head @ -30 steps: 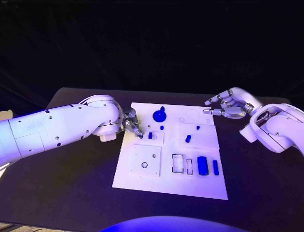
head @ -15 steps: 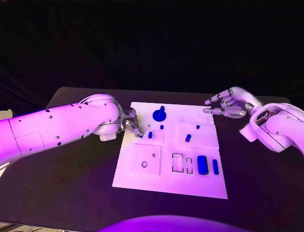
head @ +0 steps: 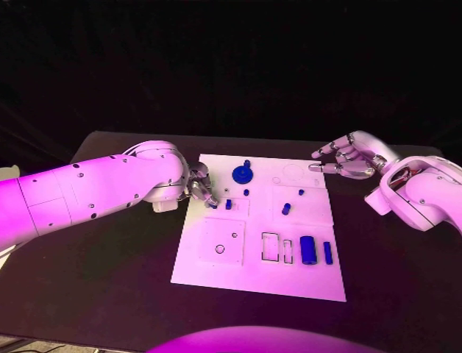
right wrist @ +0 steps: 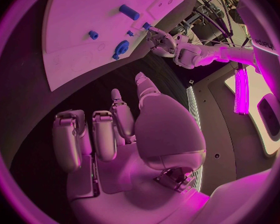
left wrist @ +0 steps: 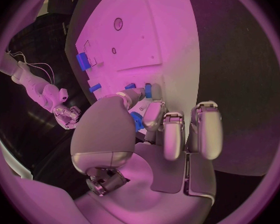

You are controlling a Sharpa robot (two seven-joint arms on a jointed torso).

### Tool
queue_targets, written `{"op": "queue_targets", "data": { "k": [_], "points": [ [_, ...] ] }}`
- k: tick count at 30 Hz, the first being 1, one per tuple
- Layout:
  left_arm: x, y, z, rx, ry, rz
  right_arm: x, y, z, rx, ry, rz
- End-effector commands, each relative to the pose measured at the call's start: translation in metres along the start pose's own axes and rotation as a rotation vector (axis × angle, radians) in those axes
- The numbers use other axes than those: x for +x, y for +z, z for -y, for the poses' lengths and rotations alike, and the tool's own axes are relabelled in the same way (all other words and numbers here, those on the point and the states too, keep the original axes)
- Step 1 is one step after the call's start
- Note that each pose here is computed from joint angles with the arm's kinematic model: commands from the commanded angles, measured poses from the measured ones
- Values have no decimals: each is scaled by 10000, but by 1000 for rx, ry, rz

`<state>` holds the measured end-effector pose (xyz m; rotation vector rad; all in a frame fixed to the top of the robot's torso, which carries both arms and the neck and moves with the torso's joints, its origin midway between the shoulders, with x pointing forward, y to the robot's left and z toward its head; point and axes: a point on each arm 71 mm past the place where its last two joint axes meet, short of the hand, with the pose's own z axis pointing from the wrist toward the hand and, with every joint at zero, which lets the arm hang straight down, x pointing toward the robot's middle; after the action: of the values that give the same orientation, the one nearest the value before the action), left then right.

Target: Assemble the parts on the task board

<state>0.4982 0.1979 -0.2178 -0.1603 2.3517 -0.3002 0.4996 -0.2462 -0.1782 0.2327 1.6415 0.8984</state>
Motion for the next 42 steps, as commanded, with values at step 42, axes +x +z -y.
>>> {"op": "queue_targets", "data": {
  "k": [42],
  "points": [
    [53,92,27,-46,53,-57,33,4,-28,-8,5,-23]
  ]
}}
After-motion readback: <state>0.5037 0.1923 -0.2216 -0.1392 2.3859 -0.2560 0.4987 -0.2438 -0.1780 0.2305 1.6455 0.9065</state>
